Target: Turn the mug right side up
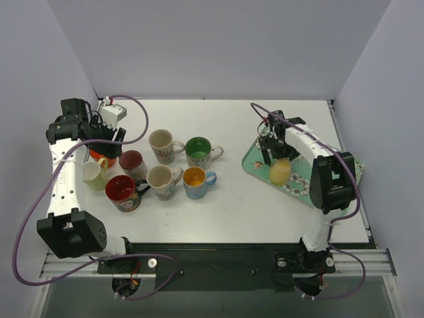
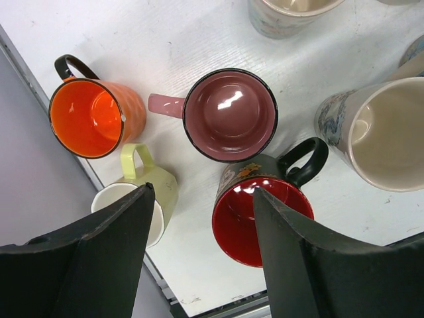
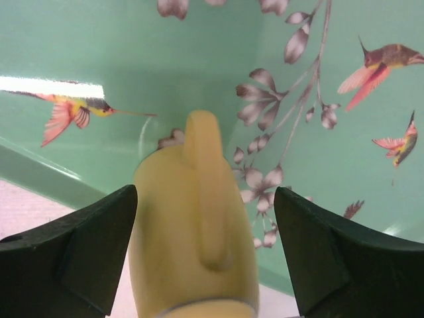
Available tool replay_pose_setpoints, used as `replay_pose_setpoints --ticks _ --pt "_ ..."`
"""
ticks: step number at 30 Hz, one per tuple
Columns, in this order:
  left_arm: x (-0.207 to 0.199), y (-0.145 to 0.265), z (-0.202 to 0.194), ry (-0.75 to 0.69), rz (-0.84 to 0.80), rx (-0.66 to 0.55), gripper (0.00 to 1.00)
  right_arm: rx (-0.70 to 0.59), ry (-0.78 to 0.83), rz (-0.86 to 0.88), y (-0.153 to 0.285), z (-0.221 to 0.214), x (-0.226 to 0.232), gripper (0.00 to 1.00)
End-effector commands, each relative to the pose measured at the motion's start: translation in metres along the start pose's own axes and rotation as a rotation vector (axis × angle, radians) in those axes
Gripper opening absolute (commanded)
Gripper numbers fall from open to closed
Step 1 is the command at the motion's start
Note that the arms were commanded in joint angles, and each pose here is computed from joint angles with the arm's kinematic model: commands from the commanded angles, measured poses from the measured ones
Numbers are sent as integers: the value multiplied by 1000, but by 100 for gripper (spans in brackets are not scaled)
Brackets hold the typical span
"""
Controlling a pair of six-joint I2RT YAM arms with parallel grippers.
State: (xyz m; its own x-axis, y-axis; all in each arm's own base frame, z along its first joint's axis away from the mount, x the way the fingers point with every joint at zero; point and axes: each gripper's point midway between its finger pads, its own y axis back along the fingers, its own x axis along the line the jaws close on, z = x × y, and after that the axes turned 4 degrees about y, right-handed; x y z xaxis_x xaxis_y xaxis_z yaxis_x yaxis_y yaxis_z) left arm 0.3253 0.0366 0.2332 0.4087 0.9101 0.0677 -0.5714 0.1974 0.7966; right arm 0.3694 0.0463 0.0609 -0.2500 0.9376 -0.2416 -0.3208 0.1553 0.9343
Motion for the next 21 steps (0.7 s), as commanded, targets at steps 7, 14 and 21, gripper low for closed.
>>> replay_pose_setpoints --ticks 7,14,21 --pt "-8 20 8 -24 13 -56 71 103 -8 12 14 38 -8 82" --pt "-6 17 6 -30 12 -45 71 261 -19 15 -7 9 -7 75" --pt "-9 20 10 -29 -3 -65 71 297 -13 74 -12 0 3 0"
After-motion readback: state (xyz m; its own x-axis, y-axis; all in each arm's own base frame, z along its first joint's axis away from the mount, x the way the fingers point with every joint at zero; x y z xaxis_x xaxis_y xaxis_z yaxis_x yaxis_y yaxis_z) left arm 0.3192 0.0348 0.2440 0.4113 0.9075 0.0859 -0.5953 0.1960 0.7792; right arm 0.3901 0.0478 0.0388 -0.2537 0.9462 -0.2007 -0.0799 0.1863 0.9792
